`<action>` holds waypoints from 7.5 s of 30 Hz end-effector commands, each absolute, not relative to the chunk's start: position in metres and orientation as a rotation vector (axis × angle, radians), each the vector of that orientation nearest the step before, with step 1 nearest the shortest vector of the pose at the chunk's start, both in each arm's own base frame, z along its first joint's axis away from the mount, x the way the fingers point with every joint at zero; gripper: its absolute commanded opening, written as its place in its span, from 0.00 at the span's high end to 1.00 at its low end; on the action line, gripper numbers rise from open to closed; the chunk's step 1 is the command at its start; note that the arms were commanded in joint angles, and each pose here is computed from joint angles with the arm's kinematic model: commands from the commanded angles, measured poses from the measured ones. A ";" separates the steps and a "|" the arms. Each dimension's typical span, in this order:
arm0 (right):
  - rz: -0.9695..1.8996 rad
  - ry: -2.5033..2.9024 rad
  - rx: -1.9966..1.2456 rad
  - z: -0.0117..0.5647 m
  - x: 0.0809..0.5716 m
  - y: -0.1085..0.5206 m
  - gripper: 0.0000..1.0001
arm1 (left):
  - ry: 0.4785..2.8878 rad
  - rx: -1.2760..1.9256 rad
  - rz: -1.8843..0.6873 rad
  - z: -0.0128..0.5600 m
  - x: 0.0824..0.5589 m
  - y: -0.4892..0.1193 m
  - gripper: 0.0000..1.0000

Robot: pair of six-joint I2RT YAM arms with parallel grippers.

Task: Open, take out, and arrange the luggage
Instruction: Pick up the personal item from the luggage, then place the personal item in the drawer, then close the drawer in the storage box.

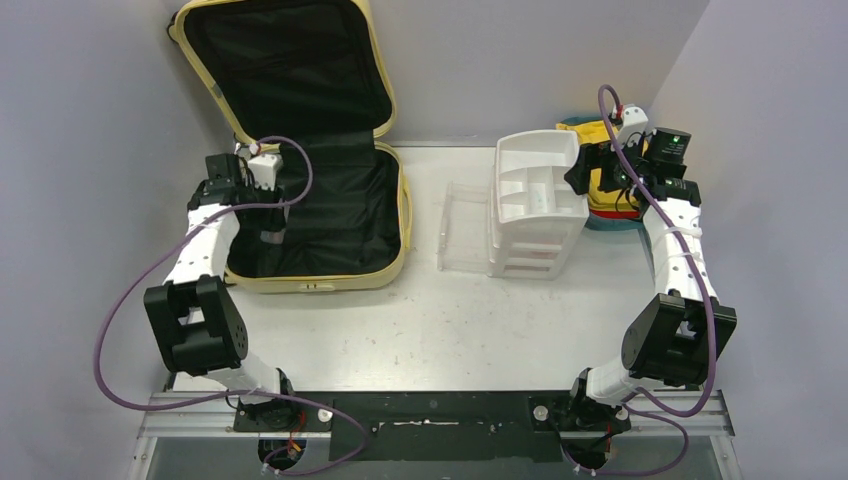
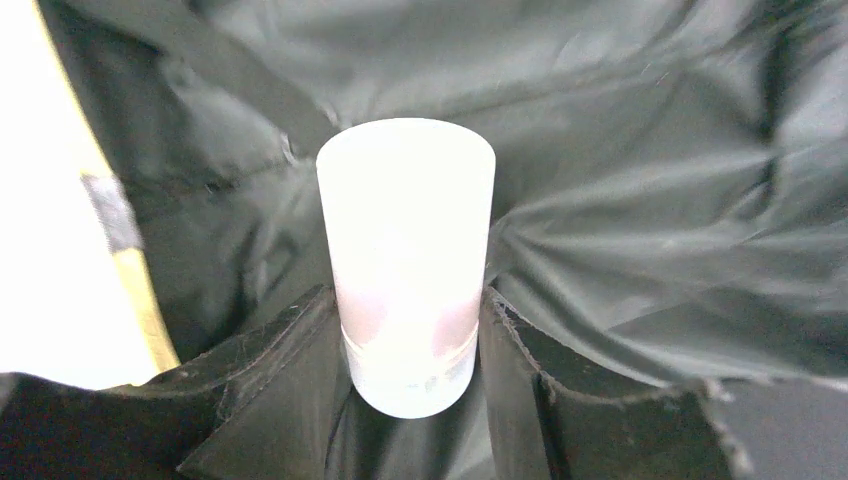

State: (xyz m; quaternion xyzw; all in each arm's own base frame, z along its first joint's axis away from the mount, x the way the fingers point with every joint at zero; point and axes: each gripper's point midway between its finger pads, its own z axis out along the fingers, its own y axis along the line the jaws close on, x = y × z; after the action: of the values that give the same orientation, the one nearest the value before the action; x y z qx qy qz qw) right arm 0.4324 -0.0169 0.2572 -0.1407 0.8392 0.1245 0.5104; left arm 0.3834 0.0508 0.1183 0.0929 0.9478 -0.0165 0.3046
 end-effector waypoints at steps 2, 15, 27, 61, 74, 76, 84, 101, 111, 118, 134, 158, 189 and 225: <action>0.282 1.988 -0.333 0.264 0.433 -0.025 0.00 | 2.181 0.268 -0.229 0.237 0.416 0.012 0.67; 0.292 1.951 -0.225 0.265 0.430 -0.056 0.00 | 1.907 0.519 -0.800 0.327 0.441 -0.203 0.67; 0.363 1.911 -0.204 0.272 0.424 -0.057 0.00 | 1.937 0.546 -1.214 0.291 0.426 -0.375 0.68; 0.363 1.838 -0.205 0.298 0.414 -0.047 0.00 | 2.144 0.391 -1.358 0.196 0.413 -0.443 0.10; 0.117 1.762 -0.105 0.338 0.396 -0.084 0.00 | 2.061 0.618 -0.815 0.201 0.445 -0.369 0.18; 0.095 1.768 -0.084 0.339 0.395 -0.090 0.00 | 2.083 0.643 -0.753 0.187 0.446 -0.361 0.21; 0.023 1.861 0.044 0.306 0.405 -0.120 0.83 | 2.192 0.702 -0.564 0.138 0.448 -0.340 0.37; 0.349 2.166 0.022 0.177 0.432 -0.107 1.00 | 2.346 0.760 -0.588 0.077 0.420 -0.342 0.95; 0.556 2.175 0.017 0.149 0.437 -0.078 0.99 | 2.399 0.733 -0.730 0.057 0.407 -0.368 0.96; 0.672 2.188 -0.029 0.131 0.441 -0.045 0.93 | 2.359 0.651 -0.918 0.070 0.405 -0.392 0.96; 0.897 2.157 -0.066 0.118 0.439 0.018 0.92 | 2.308 0.530 -1.137 0.073 0.409 -0.435 0.94; 0.926 2.131 -0.065 0.121 0.438 0.037 0.88 | 2.271 0.468 -1.200 0.087 0.420 -0.440 0.91; 0.495 1.992 -0.132 0.209 0.436 -0.027 0.81 | 2.143 0.541 -1.107 0.167 0.436 -0.386 0.88; 0.222 1.902 -0.310 0.266 0.428 0.000 0.85 | 2.155 0.616 -1.161 0.154 0.416 -0.441 0.88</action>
State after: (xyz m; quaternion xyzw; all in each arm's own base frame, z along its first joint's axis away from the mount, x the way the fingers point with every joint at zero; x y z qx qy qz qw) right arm 0.4247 -0.0006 0.2320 -0.1188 0.8330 0.1105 0.5289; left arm 0.4098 -0.4317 0.1268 0.2206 0.8339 -0.4245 0.2753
